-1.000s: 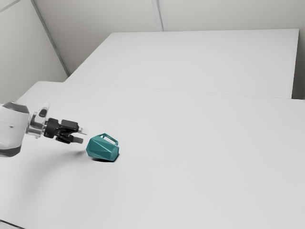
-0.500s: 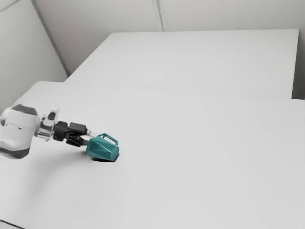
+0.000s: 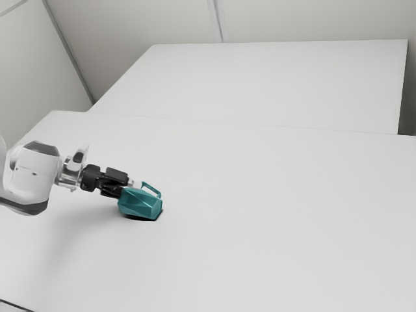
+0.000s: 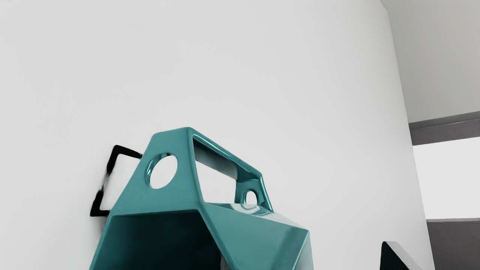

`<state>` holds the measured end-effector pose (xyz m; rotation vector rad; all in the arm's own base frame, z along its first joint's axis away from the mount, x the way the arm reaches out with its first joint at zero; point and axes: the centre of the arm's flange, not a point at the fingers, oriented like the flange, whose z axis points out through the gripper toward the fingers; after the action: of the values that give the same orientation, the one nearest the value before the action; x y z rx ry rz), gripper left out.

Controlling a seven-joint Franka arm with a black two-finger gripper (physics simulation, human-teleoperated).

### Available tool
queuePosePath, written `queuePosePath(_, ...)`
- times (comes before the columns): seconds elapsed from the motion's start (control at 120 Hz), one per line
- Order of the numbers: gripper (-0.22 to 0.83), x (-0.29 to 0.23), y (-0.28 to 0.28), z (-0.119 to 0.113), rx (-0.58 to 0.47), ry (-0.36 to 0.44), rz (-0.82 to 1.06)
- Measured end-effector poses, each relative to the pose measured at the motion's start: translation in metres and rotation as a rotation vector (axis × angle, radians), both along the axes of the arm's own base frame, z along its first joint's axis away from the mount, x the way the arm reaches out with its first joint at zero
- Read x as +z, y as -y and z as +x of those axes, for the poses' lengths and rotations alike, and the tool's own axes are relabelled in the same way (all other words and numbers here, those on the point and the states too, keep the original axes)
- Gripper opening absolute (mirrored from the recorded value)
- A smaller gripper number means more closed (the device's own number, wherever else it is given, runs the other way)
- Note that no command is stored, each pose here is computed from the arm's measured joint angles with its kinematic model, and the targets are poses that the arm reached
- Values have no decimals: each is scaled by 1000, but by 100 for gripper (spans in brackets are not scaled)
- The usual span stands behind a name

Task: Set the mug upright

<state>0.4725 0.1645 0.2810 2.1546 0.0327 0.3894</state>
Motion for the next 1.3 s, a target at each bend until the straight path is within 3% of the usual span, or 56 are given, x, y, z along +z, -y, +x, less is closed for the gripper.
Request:
queuePosePath(0.258, 2, 0, 0, 0, 3, -1, 0)
queuePosePath(0.425, -10, 2, 7, 4, -8, 1, 7)
queuePosePath(0.667, -14, 28, 26, 21, -55, 45, 64)
queuePosePath(0.883, -16, 84, 45, 55, -190, 87, 230)
queuePosePath(1.083, -16, 115, 67, 69, -317, 24, 428)
queuePosePath(1.3, -16, 130, 92, 72, -371, -82, 633)
